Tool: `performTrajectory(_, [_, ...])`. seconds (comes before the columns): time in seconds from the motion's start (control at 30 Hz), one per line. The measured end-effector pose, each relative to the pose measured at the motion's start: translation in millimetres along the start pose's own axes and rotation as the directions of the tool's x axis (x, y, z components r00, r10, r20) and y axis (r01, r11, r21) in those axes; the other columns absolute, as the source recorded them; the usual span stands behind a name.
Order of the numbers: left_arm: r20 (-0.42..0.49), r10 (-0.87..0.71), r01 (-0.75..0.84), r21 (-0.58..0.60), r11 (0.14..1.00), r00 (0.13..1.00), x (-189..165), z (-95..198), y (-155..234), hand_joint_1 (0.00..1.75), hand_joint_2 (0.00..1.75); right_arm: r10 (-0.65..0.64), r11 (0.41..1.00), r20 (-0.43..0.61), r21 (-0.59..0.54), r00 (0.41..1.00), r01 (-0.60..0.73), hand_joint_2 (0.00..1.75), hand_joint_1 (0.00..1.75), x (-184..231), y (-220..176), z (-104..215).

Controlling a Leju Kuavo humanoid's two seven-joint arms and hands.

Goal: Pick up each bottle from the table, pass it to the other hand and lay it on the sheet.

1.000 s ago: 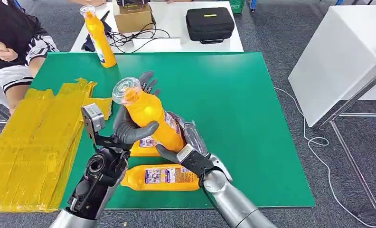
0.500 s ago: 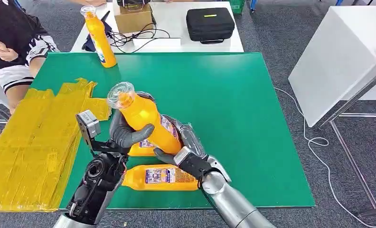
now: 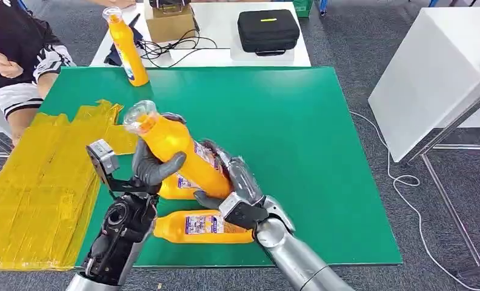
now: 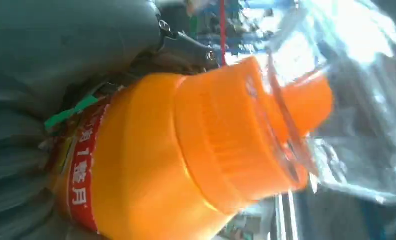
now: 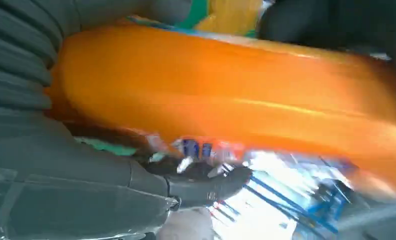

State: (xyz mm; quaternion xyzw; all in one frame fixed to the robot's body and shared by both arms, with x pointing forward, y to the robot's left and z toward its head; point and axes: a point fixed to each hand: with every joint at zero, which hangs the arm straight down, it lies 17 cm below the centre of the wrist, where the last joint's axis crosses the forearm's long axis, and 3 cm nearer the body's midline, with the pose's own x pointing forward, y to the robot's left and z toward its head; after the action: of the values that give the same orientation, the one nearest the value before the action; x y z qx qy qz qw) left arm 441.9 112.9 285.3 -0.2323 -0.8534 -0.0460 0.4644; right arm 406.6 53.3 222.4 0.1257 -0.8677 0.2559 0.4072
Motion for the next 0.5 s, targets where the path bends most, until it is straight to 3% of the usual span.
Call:
performTrajectory(0.33, [-0.001, -0.213, 0.211, 0.11, 0.971, 0.977, 6.6, 0.7, 45.7, 1.75, 1.75, 0.079, 0.99, 0.088, -0.121, 0.993, -0.069, 1.75, 0.0, 35.6, -39.9, 0.2])
performTrajectory(0.43, [-0.038, -0.47, 0.469, 0.173, 0.866, 0.882, 10.5, -2.6, 71.2, 1.75, 1.75, 0.122, 0.982, 0.103, -0.158, 0.987, -0.105, 1.75, 0.0, 45.8, -49.9, 6.0])
performTrajectory(0.5, [-0.072, -0.668, 0.667, 0.198, 0.718, 0.74, 17.4, -7.2, 90.2, 1.75, 1.75, 0.158, 0.975, 0.107, -0.177, 0.982, -0.138, 1.75, 0.0, 53.0, -55.9, 9.5])
